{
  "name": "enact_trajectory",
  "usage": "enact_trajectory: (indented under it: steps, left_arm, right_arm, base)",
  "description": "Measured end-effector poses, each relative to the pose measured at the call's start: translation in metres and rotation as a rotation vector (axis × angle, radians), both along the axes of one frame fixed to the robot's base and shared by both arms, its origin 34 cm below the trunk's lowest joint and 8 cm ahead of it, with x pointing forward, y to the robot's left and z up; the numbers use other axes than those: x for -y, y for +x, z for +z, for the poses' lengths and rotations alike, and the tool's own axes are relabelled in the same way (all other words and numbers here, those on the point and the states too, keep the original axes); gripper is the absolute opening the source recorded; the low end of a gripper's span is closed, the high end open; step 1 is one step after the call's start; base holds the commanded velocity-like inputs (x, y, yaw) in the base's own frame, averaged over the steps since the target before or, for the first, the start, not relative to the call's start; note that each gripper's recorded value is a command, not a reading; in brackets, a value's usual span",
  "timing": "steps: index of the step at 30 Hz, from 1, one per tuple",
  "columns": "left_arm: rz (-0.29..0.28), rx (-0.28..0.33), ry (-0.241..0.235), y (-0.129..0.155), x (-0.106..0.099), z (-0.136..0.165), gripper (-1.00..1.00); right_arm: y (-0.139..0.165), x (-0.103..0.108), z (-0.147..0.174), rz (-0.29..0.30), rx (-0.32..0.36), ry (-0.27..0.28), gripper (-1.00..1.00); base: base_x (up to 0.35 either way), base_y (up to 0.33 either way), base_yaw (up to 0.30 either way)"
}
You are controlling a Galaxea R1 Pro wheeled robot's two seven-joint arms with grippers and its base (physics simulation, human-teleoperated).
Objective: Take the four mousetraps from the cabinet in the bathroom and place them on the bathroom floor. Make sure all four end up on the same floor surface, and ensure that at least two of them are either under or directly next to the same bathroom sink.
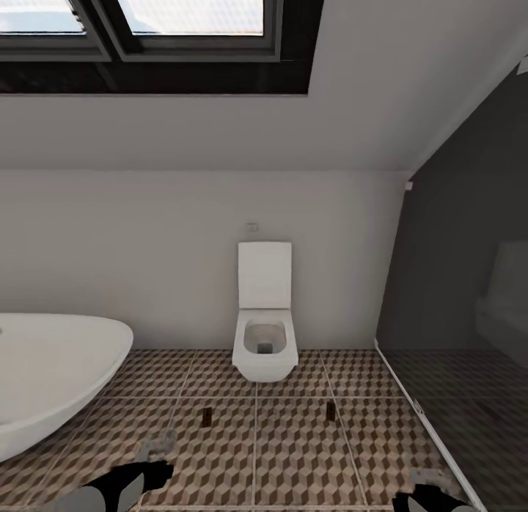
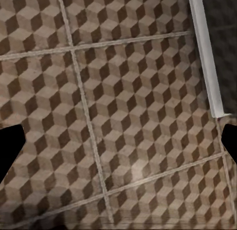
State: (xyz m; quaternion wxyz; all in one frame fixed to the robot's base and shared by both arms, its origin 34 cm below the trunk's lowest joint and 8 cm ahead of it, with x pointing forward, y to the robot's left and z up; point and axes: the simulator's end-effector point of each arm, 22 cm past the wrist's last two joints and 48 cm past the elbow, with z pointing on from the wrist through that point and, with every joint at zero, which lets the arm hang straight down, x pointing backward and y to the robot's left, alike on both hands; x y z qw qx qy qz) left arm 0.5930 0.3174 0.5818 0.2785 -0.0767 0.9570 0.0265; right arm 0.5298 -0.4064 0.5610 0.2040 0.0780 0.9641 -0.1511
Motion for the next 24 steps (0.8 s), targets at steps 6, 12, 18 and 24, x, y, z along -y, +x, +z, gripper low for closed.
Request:
enact_trajectory:
  steps: [6,12,18,24]
  left_arm:
    - [-0.001,-0.077,-0.002,-0.048,0.001,-0.032,1.0]
    - [-0.002,-0.156,-0.004,-0.103,0.002,-0.063,1.0]
    - [-0.004,-0.21,-0.007,-0.142,0.005,-0.081,1.0]
    - [-0.005,-0.27,-0.009,-0.186,0.007,-0.1,1.0]
  right_arm:
    - [-0.061,0.0,-0.033,0.003,-0.091,-0.003,1.0]
    - [-0.113,-0.001,-0.056,0.006,-0.165,0.001,1.0]
    - [-0.148,-0.009,-0.07,0.007,-0.213,0.013,1.0]
    - [-0.169,-0.021,-0.08,0.011,-0.242,0.029,1.0]
  base:
    - [0.0,0.0,0.0]
    - [0.0,0.0,0.0]
    - [0.0,0.0,0.0]
    - [0.0,0.0,0.0]
